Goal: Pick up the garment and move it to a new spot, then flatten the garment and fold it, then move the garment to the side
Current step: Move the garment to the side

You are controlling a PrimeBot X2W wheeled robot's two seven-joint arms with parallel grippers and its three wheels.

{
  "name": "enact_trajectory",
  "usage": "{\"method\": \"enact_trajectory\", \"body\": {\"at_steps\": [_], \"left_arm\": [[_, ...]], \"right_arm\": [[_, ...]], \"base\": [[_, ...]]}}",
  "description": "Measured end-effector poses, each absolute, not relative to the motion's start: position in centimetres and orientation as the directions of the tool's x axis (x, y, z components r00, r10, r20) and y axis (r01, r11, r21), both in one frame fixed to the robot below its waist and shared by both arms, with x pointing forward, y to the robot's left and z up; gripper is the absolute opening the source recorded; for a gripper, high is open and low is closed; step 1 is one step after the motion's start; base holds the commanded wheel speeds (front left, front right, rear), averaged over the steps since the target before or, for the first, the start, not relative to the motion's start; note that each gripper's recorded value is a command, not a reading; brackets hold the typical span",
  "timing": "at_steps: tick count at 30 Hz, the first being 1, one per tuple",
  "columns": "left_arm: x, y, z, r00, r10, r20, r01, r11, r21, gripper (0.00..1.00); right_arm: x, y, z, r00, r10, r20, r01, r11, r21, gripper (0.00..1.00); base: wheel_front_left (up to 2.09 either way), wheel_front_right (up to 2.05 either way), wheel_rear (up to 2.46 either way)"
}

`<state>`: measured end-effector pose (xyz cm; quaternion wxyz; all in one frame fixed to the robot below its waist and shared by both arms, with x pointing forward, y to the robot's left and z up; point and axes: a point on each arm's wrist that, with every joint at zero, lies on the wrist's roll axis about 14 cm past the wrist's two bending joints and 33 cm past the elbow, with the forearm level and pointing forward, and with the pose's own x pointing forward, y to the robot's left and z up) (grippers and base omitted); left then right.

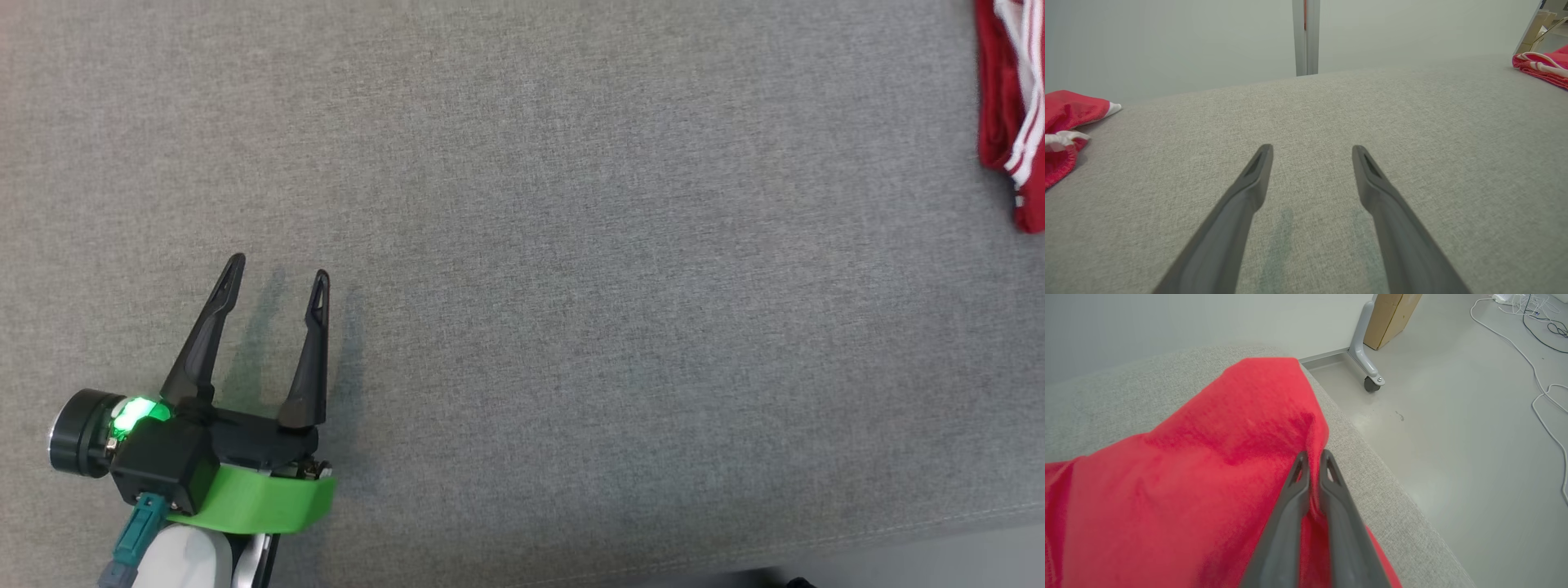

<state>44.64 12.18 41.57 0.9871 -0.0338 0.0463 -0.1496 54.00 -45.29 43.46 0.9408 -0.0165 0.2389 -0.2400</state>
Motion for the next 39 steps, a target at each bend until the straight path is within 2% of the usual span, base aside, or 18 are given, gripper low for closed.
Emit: {"method": "enact_trajectory", "body": {"at_steps": [5, 6, 7, 8, 11, 15, 20, 27, 34, 39], "left_arm": [[44.2, 13.8, 40.7, 0.959, -0.258, -0.115, 0.251, 0.966, -0.07, 1.0], [44.2, 14.0, 40.7, 0.962, -0.248, -0.116, 0.242, 0.968, -0.067, 1.0], [44.1, 14.2, 40.7, 0.964, -0.241, -0.116, 0.235, 0.97, -0.066, 1.0], [44.1, 14.3, 40.7, 0.965, -0.237, -0.116, 0.23, 0.971, -0.067, 1.0], [44.1, 14.2, 41.1, 0.968, -0.227, -0.106, 0.22, 0.972, -0.078, 1.0], [43.9, 14.1, 41.9, 0.974, -0.21, -0.089, 0.201, 0.974, -0.101, 1.0], [42.0, 14.2, 42.6, 0.978, -0.184, -0.098, 0.171, 0.977, -0.129, 1.0], [38.9, 15.5, 44.4, 0.988, -0.129, -0.081, 0.117, 0.983, -0.139, 1.0], [35.4, 16.7, 46.0, 0.995, -0.086, -0.056, 0.078, 0.987, -0.142, 1.0], [34.2, 16.7, 47.9, 0.996, -0.084, 0.001, 0.084, 0.987, -0.139, 1.0]], "right_arm": [[55.3, -45.9, 43.2, 0.767, -0.488, -0.417, 0.442, 0.873, -0.207, 0.0], [55.8, -45.7, 43.5, 0.776, -0.488, -0.4, 0.433, 0.873, -0.224, 0.39], [56.2, -45.6, 43.8, 0.787, -0.489, -0.376, 0.423, 0.872, -0.248, 0.89], [56.4, -45.6, 44.2, 0.795, -0.491, -0.357, 0.418, 0.869, -0.264, 1.0], [57.6, -44.8, 46.4, 0.849, -0.47, -0.242, 0.391, 0.866, -0.311, 1.0], [59.3, -40.6, 49.4, 0.931, -0.358, -0.07, 0.321, 0.896, -0.308, 1.0], [57.4, -35.7, 51.0, 0.974, -0.226, 0.032, 0.225, 0.93, -0.291, 1.0], [49.8, -28.6, 51.4, 0.994, -0.074, 0.081, 0.089, 0.977, -0.194, 1.0], [40.1, -23.1, 48.8, 1.0, -0.018, 0.02, 0.019, 0.998, -0.055, 1.0], [35.6, -22.1, 48.8, 0.999, -0.034, 0.021, 0.034, 0.999, -0.007, 1.0]], "base": [[0.0, 0.0, 0.0], [0.0, 0.0, 0.0], [0.0, 0.0, 0.0], [0.0, 0.0, 0.0], [0.0, 0.0, 0.0], [0.0, 0.0, 0.0], [0.0, 0.0, 0.0], [0.0, 0.0, 0.0], [0.0, 0.0, 0.0], [0.0, 0.0, 0.0]]}}
